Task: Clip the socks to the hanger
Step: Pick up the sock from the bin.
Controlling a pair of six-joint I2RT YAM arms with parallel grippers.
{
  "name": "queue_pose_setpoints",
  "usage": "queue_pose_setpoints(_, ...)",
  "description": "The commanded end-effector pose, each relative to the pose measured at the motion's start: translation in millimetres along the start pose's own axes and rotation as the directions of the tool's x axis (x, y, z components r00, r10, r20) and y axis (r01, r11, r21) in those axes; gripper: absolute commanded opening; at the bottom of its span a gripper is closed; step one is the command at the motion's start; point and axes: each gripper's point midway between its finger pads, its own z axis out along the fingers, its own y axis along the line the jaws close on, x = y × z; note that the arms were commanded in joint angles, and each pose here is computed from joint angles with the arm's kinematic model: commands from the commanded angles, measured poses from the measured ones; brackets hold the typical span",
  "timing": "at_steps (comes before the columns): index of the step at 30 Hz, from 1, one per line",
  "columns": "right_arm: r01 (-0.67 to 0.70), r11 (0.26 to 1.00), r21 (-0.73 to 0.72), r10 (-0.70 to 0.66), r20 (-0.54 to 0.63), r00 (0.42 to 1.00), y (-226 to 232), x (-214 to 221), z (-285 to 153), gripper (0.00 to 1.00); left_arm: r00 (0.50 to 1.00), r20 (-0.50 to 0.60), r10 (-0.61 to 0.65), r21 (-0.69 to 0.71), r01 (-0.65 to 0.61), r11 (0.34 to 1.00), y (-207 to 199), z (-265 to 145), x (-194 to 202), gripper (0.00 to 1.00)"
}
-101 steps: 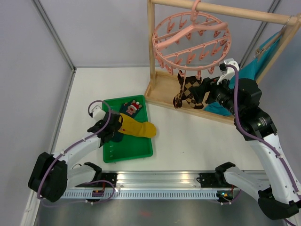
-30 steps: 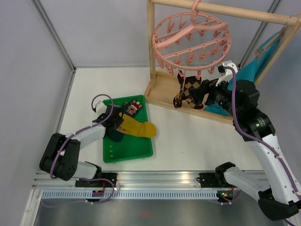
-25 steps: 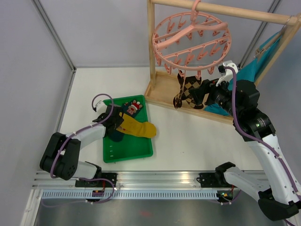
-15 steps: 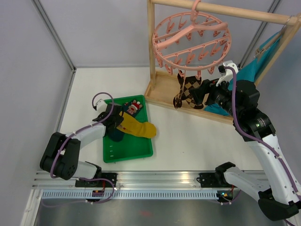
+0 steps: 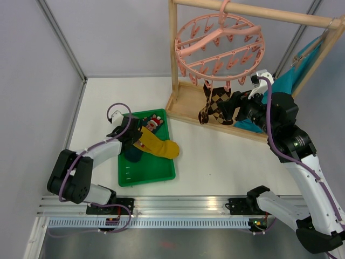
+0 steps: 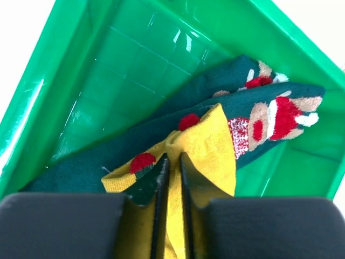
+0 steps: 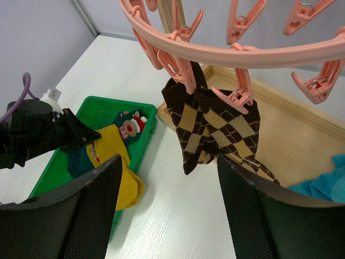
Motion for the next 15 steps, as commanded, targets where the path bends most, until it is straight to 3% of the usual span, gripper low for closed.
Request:
queue_pose_setpoints(1,-0.007,1.000,0.007,0.007,0.027,1.000,-0.4,-4.8,-1.9,0.77,1.000,0.020,0.011,0.062,-0.013,0.998,-20.2,1.6,-11.9,0.16)
queue_pose_setpoints(5,-0.008,1.000,0.004,0.008,0.035,0.999,0.7,-7.6,-2.7,0.77,0.999,0.024,0.046,0.135,-0.049,0.990,-36.9,-0.7,-15.4,0.03)
queue_pose_setpoints(15,-0.036,0.997,0.070,0.032,0.068,0.997,-5.6,-25.5,-19.9,0.77,0.983,0.111,0.148,0.466,-0.183,0.866,-89.8,-58.1,-35.7,0.02)
